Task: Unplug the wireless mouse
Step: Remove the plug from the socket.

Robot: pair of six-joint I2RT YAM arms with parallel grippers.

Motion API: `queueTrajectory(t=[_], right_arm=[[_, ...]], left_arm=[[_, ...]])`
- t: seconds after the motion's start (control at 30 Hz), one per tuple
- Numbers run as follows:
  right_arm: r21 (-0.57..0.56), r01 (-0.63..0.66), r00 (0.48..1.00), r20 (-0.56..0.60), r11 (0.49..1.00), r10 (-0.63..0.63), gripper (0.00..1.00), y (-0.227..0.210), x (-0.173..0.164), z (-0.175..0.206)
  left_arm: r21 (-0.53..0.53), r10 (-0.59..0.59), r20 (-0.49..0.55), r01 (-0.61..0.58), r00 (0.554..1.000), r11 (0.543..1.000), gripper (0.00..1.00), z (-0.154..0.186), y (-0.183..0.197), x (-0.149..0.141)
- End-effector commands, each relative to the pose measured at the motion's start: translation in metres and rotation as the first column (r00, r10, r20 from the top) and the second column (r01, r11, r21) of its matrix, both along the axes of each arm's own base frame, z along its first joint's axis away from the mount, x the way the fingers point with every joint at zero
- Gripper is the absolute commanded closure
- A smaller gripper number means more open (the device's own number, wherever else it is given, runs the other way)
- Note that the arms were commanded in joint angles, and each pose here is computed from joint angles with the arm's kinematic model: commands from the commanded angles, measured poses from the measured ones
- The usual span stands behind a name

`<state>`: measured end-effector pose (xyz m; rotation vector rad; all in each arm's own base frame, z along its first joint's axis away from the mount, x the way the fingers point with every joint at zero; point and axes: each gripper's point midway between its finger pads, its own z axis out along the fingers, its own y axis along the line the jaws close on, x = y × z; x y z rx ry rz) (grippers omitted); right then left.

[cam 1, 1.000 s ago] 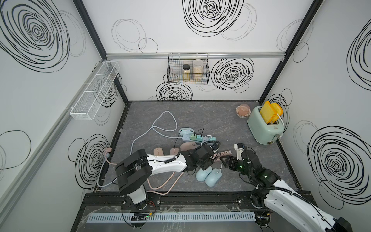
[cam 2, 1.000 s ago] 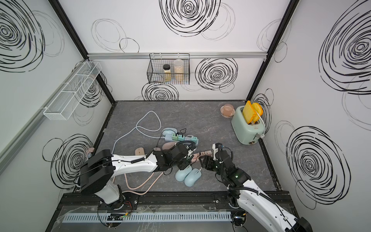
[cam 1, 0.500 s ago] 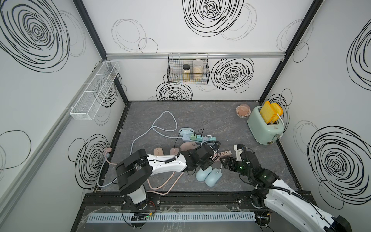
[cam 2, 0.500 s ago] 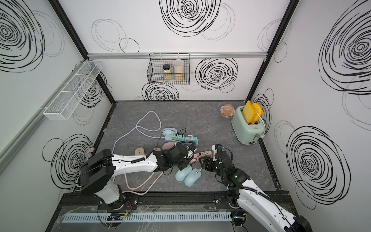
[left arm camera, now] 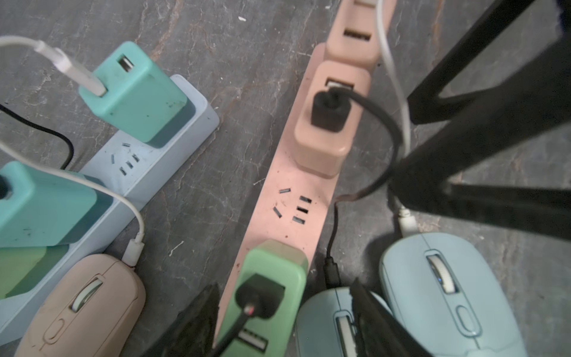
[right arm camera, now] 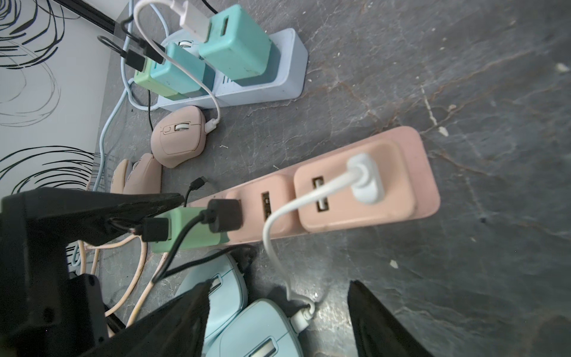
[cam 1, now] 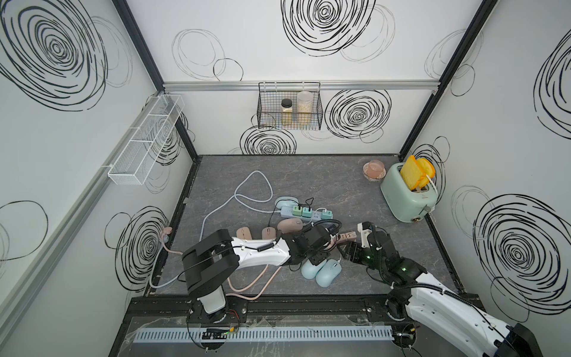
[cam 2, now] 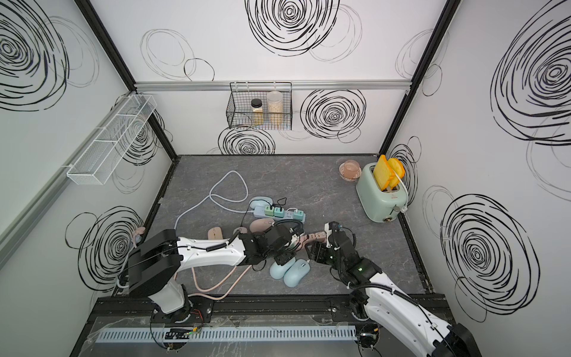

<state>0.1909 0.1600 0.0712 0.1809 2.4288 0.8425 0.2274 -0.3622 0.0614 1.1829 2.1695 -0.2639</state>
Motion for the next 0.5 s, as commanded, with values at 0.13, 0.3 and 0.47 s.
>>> queueTrajectory(t=[0.13, 0.3, 0.47], right_arm=[[0.006, 0.001, 1.0, -0.001, 1.0, -0.001, 0.27, 0.0005, -0.003, -0.0037], [0.001, 0.003, 1.0, -0.002, 1.0, -0.003, 0.27, -0.0012, -0.004, -0.0063], [-0.002, 0.003, 1.0, -0.008, 1.0, -0.003, 0.27, -0.0001, -0.0037, -0.0094]], left_arm=[[-0.018, -0.001, 0.038, 0.002, 0.999, 1.0, 0.28, 0.0137, -0.0041, 0.011], [-0.039, -0.019, 0.024, 0.02, 1.0, 0.999, 0.45, 0.0154, -0.0069, 0.0061], [-0.033, -0.023, 0.021, 0.024, 1.0, 0.999, 0.58, 0.0139, -0.0071, 0.0039]])
